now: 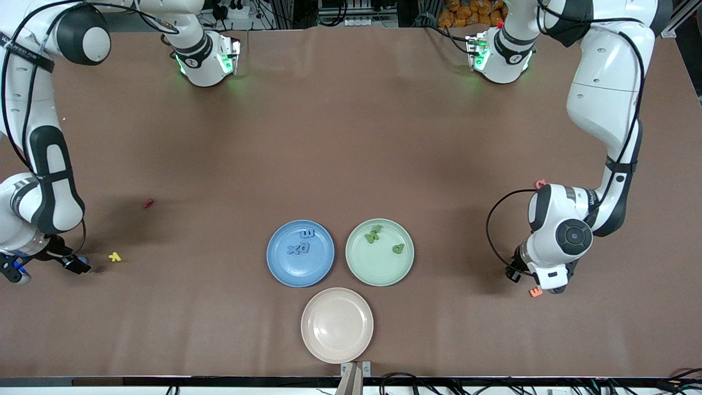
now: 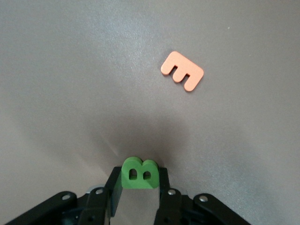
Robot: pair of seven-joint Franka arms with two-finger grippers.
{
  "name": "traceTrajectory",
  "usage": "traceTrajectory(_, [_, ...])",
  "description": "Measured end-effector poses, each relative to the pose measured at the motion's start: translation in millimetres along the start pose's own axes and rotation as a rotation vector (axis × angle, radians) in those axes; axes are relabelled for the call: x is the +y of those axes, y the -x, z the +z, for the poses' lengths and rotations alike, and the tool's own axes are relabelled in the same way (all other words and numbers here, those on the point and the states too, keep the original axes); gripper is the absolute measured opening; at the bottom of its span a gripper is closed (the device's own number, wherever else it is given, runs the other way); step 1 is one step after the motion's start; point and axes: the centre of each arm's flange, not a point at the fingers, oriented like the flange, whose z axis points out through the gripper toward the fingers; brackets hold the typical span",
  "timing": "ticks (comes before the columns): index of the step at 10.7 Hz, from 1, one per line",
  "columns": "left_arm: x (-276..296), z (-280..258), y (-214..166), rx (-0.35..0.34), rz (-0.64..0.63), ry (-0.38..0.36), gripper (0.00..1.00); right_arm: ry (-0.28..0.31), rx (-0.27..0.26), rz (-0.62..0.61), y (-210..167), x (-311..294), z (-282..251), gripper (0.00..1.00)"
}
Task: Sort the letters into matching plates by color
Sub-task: 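Grasp the blue G with the right gripper while the left gripper grasps green B, then carry the green B to the green plate while the right gripper carries G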
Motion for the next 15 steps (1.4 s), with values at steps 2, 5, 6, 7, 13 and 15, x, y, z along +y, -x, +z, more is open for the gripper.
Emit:
traceTrajectory(2, [-0.7,2.6,-0.2,-0.002,-0.001,-0.003,0.36,0.002,0.002,0.003,0.2,2.9,3.5,0.78])
traceTrajectory(5, [-0.6,2.4,-0.2,-0.001,-0.001,-0.002,0.36,-0.004,0.015,0.008,-4.8,4.4,-3.1,0.36])
traceTrajectory(6, [0.3,1.2,-0.2,0.000,-0.001,0.001,0.36,-0.009,0.013,0.005,-3.8,0.9,-2.5,0.36])
traceTrajectory(7, [3.0,-3.7,-0.2,0.003,0.001,0.012,0.36,-0.010,0.013,0.003,-3.3,-0.3,-1.6,0.35])
traceTrajectory(13, [45.0,-51.8,70.5,-0.033,-0.013,0.100,0.36,-0.093,0.005,-0.057,7.0,-52.6,-5.7,0.35])
traceTrajectory(15, [56.8,-55.2,103.8,-0.040,-0.025,0.104,0.36,-0.137,-0.011,-0.089,10.8,-82.4,-25.3,0.35])
